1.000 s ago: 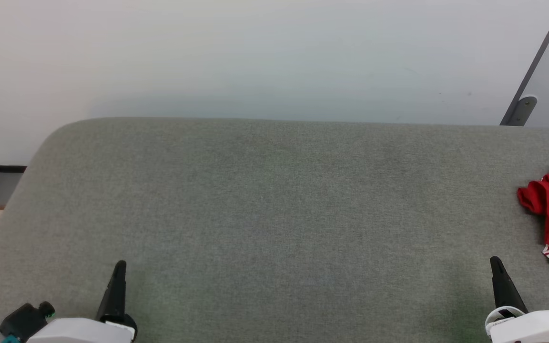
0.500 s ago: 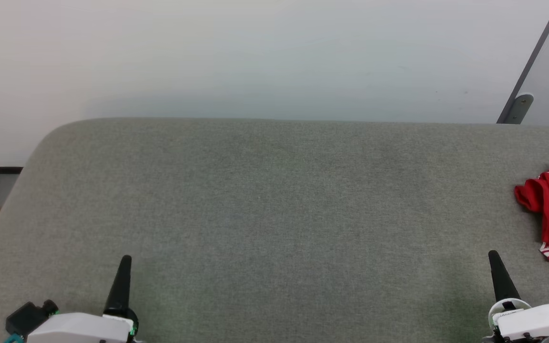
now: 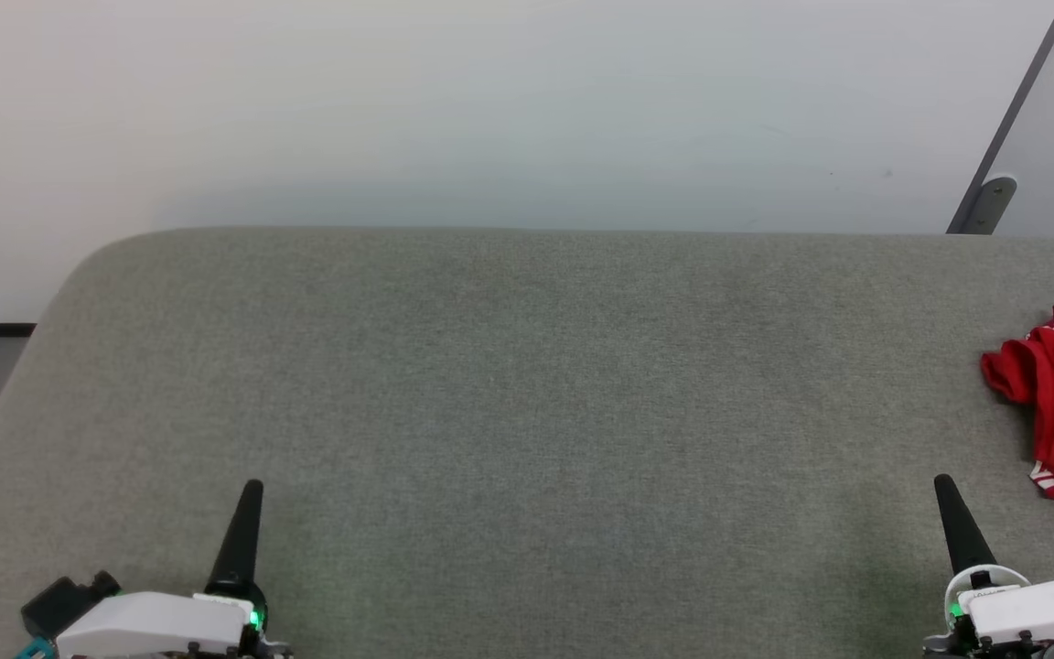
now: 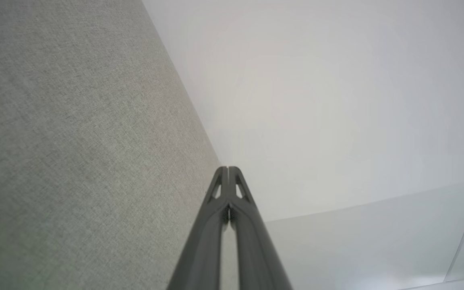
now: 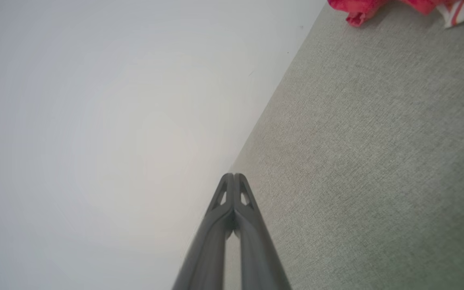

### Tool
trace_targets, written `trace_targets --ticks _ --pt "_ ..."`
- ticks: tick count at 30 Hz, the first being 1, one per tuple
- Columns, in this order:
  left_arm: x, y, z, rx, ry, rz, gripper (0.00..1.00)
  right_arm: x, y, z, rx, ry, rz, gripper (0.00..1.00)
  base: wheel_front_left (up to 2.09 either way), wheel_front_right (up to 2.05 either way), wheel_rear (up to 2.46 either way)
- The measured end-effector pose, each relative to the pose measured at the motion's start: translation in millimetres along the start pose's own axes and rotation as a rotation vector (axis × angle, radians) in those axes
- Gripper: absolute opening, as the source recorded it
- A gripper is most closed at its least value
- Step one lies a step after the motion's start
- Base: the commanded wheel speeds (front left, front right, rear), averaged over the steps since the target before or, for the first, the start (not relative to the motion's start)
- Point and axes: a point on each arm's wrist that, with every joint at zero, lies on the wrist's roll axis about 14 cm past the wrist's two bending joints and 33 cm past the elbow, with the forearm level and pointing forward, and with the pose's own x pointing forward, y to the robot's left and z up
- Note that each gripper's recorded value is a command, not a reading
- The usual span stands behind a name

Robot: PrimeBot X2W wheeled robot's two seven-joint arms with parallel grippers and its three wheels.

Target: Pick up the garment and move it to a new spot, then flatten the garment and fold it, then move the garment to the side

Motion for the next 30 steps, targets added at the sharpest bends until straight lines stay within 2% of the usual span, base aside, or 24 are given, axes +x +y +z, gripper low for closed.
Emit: trace_targets --ticks 30 --pt "11 -14 -15 -0.237 0.034 -0.037 0.0 4 9 6 0.278 -0.005 0.033 0.0 0.0 0.0 0.0"
